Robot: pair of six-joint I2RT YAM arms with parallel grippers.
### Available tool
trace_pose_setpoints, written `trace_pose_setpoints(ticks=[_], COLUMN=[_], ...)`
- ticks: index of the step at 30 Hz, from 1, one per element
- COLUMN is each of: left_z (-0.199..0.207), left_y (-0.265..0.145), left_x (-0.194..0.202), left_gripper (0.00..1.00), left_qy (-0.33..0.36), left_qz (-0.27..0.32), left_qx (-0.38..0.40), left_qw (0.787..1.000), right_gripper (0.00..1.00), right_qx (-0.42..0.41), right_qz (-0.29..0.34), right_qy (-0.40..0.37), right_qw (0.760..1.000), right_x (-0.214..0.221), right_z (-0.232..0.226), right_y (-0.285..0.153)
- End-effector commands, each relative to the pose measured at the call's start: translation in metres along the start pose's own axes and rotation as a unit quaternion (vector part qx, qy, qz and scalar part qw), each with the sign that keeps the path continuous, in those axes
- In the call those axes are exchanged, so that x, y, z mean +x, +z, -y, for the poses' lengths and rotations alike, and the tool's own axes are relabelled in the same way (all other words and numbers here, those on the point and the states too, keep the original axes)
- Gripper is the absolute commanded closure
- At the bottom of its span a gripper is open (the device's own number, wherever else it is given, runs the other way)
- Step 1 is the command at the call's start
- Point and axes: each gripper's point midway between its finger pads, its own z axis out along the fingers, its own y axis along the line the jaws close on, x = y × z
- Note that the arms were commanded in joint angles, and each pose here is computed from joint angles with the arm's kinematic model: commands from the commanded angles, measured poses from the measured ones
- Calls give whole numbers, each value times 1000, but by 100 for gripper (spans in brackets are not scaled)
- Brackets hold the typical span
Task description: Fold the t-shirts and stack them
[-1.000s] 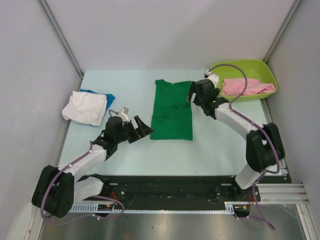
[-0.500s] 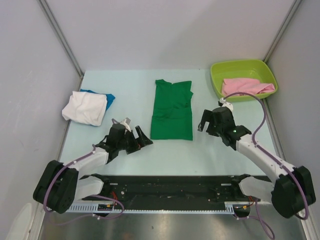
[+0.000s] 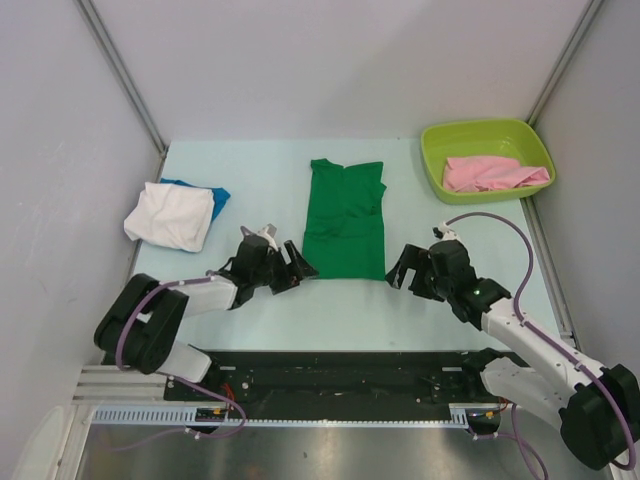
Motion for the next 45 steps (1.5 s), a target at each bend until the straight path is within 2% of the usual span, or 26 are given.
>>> trace_pose_setpoints(ticks=[1, 3, 4, 6, 7, 9, 10, 11, 23, 24, 26, 27, 28, 30, 33, 39, 45], left_z=[-53, -58, -58, -59, -62, -63, -65, -64, -46, -45, -46, -44, -47, -48, -49, -54, -69], left_y=[11, 16, 17, 21, 23, 27, 29, 30, 20, 18, 14, 11, 8, 5, 6, 17, 31], left_x=[34, 36, 36, 35, 36, 35, 36, 34, 37, 37, 38, 36, 37, 34, 33, 33, 36], left_gripper=[20, 29, 41, 54, 66, 80, 96, 100, 100, 98, 80, 59, 52, 40, 33, 32, 40], left_qy=[-24, -27, -28, -28, -28, -26, -27, -27, -18, -17, -19, -17, -20, -14, -11, -16, -25], left_qz=[-48, -50, -51, -48, -50, -50, -53, -51, -47, -47, -49, -42, -44, -38, -41, -49, -59], left_qx=[-99, -104, -104, -103, -107, -108, -112, -111, -78, -77, -84, -82, -92, -98, -106, -117, -147], left_qw=[994, 993, 993, 993, 993, 993, 992, 992, 996, 996, 995, 996, 995, 994, 993, 992, 987], right_gripper=[1, 1, 1, 1, 1, 1, 1, 1, 1, 2, 1, 1, 1, 1, 1, 2, 1], right_qx=[-21, -21, -22, -21, -22, -19, -19, -20, -48, -51, -55, -59, -60, -59, -57, -56, -56], right_qz=[10, 11, 10, 9, 7, 5, 5, 8, -3, -7, -10, -14, -15, -20, -21, -19, -19], right_qy=[10, 10, 9, 11, 11, 19, 20, 24, 91, 92, 93, 92, 92, 91, 89, 85, 84], right_qw=[1000, 1000, 1000, 1000, 1000, 1000, 1000, 999, 995, 994, 994, 994, 994, 994, 994, 995, 995], right_x=[-2, -1, 0, 1, 3, 6, 6, 6, 20, 22, 23, 24, 24, 27, 27, 27, 24], right_z=[-7, -7, -7, -5, -5, -3, -2, -2, -6, -7, -9, -10, -11, -10, -9, -8, -6], right_y=[-2, -2, -2, -1, 0, 2, 3, 4, 41, 43, 48, 48, 50, 51, 51, 48, 45])
